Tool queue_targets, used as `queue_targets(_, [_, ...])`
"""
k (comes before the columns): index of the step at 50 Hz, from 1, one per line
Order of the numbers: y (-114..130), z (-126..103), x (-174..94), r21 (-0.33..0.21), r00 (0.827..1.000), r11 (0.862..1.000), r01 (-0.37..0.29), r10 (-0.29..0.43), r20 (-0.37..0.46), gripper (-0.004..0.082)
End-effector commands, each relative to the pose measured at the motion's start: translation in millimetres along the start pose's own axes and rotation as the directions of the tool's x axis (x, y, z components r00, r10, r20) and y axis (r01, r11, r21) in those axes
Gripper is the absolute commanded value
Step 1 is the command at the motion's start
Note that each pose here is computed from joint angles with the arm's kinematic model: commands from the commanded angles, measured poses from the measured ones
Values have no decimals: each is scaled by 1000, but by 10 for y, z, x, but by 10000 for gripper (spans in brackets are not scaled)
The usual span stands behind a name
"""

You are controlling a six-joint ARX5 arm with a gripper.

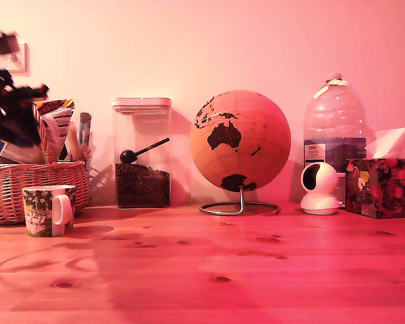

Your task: Pick up the coffee capsules from the table one by one and drop them inside the nearest coffee cup

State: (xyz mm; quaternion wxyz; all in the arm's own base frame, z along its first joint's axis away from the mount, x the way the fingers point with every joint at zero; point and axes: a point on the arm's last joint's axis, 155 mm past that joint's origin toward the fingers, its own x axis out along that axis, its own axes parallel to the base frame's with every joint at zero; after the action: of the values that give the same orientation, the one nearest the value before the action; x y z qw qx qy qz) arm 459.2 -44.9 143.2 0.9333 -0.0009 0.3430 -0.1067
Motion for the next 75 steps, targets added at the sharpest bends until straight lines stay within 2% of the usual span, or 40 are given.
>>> queue_targets(1, [-13,-38,101,1,999,1000,7,-7,-38,145])
queue_targets(15, [-40,-14,330,-18,989,1000,21,-24,-147,145])
queue_targets(30, [-37,-95,602,-31,970,999,28,-35,-239,145])
queue_targets(36, [-16,-112,668,-30,968,999,23,-29,-247,145])
queue_targets(70, [-18,-121,666,-30,968,999,22,-29,-251,149])
queue_targets(73, [3,-121,664,-29,968,999,14,-20,-251,166])
queue_targets(75, [19,-119,664,-29,968,1000,8,-15,-250,212])
